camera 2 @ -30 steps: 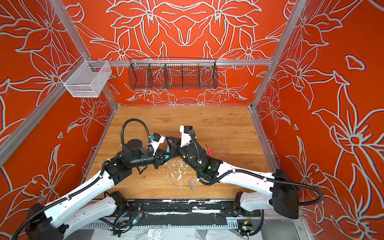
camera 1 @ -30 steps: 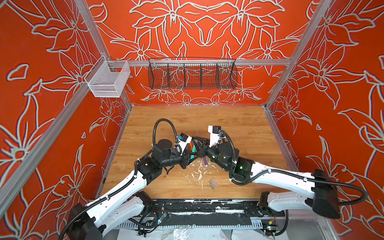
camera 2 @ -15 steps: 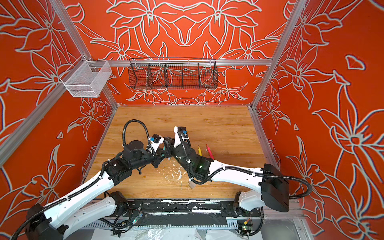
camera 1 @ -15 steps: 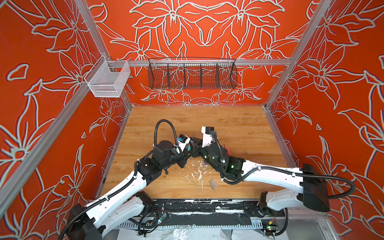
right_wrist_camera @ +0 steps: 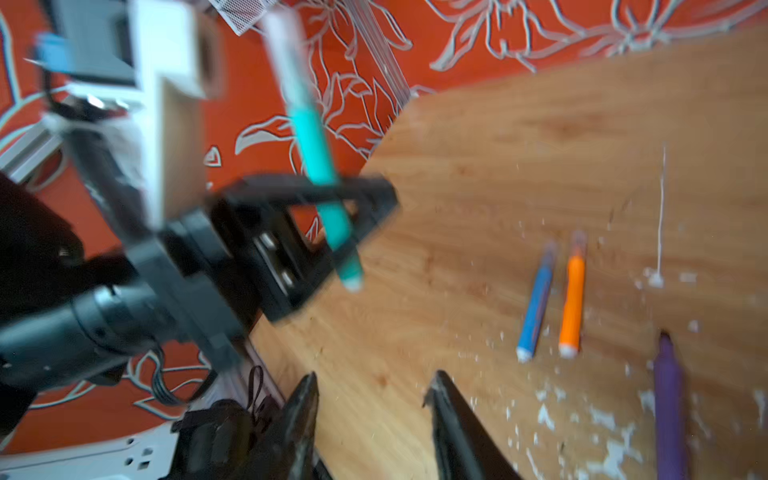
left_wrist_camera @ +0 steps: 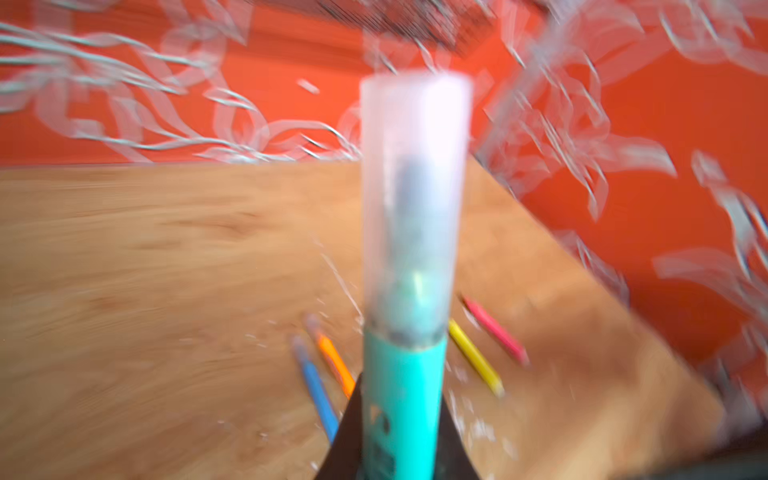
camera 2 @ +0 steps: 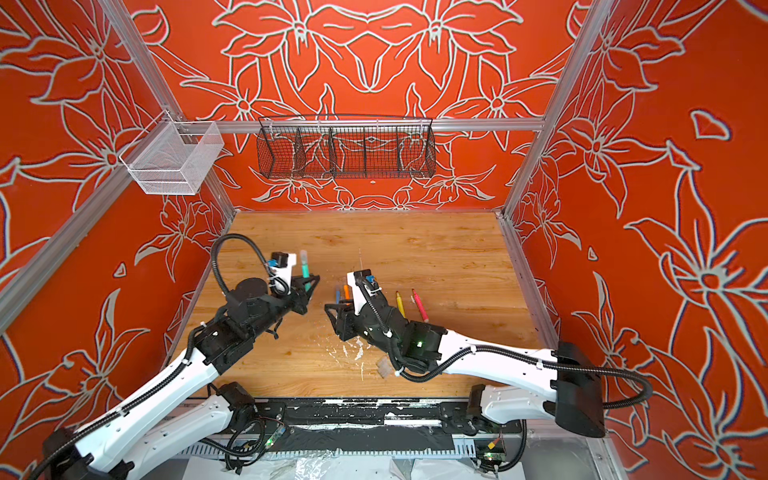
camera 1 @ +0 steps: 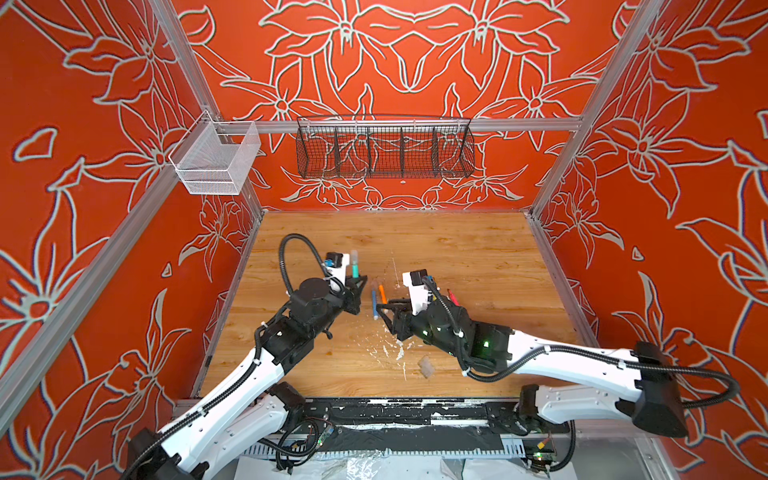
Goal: Insert the pens into the pen caps
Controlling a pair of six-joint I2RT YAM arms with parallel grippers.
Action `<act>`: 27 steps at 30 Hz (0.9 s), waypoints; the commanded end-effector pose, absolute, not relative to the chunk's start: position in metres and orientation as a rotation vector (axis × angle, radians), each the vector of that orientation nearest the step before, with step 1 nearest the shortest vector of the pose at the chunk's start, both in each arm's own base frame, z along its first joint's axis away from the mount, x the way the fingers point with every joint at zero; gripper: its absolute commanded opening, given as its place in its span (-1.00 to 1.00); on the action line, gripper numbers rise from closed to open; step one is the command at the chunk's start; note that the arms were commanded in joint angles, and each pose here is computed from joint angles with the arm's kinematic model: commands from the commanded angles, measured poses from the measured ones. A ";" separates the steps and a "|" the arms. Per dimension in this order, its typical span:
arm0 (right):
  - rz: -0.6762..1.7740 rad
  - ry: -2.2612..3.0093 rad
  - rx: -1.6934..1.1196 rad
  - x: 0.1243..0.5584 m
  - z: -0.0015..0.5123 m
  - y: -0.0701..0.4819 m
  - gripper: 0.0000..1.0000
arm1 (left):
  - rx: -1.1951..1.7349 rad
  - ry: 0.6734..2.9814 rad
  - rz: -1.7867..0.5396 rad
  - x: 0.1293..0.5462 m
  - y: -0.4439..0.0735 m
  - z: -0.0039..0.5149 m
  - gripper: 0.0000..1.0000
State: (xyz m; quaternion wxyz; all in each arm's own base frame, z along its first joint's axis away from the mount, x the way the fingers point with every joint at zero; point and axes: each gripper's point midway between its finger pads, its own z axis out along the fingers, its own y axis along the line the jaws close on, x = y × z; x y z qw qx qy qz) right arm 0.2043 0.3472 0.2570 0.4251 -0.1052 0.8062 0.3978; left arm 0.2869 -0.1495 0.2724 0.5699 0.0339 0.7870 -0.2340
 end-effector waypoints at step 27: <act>0.013 2.084 0.237 0.279 0.172 0.049 0.80 | -0.186 2.600 -0.142 0.286 -0.104 0.069 -1.00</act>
